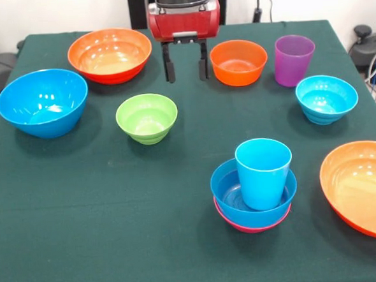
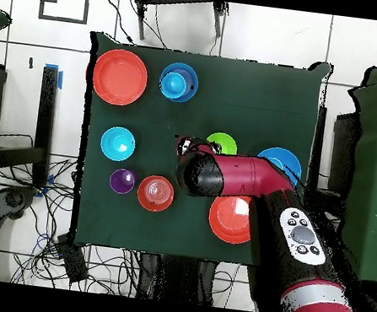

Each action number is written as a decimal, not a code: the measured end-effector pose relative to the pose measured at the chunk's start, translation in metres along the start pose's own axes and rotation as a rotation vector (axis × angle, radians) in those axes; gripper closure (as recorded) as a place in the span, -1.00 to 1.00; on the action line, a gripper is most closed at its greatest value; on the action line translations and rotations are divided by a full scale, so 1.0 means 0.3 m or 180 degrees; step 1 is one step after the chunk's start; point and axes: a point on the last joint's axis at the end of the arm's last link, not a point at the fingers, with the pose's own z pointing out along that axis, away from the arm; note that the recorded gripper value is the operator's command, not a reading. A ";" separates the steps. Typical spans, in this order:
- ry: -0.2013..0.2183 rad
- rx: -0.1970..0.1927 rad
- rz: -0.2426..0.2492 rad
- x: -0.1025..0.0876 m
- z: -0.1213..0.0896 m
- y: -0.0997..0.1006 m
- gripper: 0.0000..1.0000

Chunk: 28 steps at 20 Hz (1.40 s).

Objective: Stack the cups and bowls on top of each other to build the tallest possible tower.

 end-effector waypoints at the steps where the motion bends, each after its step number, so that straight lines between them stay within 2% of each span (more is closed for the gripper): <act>1: 0.0002 -0.0007 -0.0013 0.002 0.003 0.003 -1.00; 14: -0.0036 -0.0119 -0.0075 -0.017 0.004 0.056 -1.00; 20: -0.0027 -0.0184 -0.0018 -0.023 0.026 0.041 -1.00; 24: 0.0005 -0.0224 0.0025 -0.013 0.068 0.011 -1.00; 28: 0.0039 -0.0227 -0.0010 0.011 0.098 -0.004 -1.00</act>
